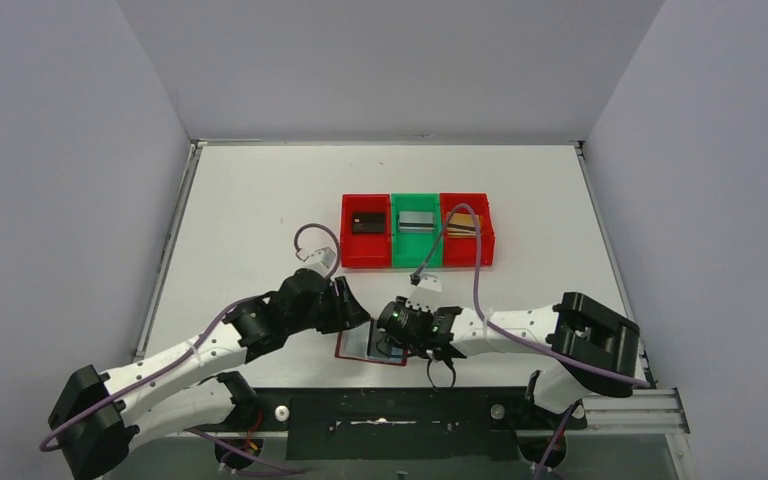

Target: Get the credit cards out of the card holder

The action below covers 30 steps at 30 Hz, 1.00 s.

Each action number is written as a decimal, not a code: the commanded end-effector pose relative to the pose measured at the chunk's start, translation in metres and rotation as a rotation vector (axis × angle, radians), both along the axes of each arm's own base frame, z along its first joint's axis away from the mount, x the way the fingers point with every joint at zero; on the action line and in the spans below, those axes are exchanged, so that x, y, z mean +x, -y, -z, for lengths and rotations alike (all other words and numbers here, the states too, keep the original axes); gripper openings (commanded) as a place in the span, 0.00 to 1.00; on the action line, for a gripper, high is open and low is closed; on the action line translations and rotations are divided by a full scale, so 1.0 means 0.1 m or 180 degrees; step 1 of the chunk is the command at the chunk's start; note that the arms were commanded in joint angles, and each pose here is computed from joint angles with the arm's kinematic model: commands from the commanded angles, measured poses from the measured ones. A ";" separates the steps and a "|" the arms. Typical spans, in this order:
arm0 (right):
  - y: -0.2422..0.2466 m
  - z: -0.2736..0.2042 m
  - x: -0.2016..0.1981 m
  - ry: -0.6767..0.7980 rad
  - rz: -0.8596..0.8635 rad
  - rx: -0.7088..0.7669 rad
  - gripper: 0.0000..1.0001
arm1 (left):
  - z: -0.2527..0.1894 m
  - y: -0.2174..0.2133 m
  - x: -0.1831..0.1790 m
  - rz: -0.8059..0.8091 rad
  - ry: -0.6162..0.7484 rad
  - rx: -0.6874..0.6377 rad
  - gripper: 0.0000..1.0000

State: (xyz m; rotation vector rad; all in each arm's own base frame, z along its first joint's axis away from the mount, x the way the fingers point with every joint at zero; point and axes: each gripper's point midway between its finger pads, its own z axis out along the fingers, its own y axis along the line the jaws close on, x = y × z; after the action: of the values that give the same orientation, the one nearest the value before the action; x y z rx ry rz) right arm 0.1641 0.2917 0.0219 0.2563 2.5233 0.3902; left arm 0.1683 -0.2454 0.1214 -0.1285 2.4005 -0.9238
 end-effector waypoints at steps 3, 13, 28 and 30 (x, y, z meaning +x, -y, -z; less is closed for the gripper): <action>0.21 0.04 -0.11 0.0016 0.0128 0.0228 0.33 | 0.29 0.23 -0.09 0.0260 -0.0252 -0.0122 0.42; 0.13 -0.28 -0.06 0.0202 0.0085 0.1020 0.51 | 0.62 0.23 -0.17 0.0251 -0.0423 -0.0142 0.42; 0.24 -0.39 0.00 0.0253 0.0287 0.1019 0.74 | 0.84 0.08 -0.32 0.0204 -0.0590 -0.0061 0.42; 0.21 -0.45 0.00 0.0347 0.0231 0.1091 0.71 | 0.87 0.06 -0.35 0.0211 -0.0615 -0.0046 0.42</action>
State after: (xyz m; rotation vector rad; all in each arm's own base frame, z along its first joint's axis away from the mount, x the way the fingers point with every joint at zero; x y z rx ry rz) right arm 0.1556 0.2627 0.0428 0.4177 2.4122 0.6977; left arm 0.1342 -0.2473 0.0286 -0.1570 2.6219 -0.9505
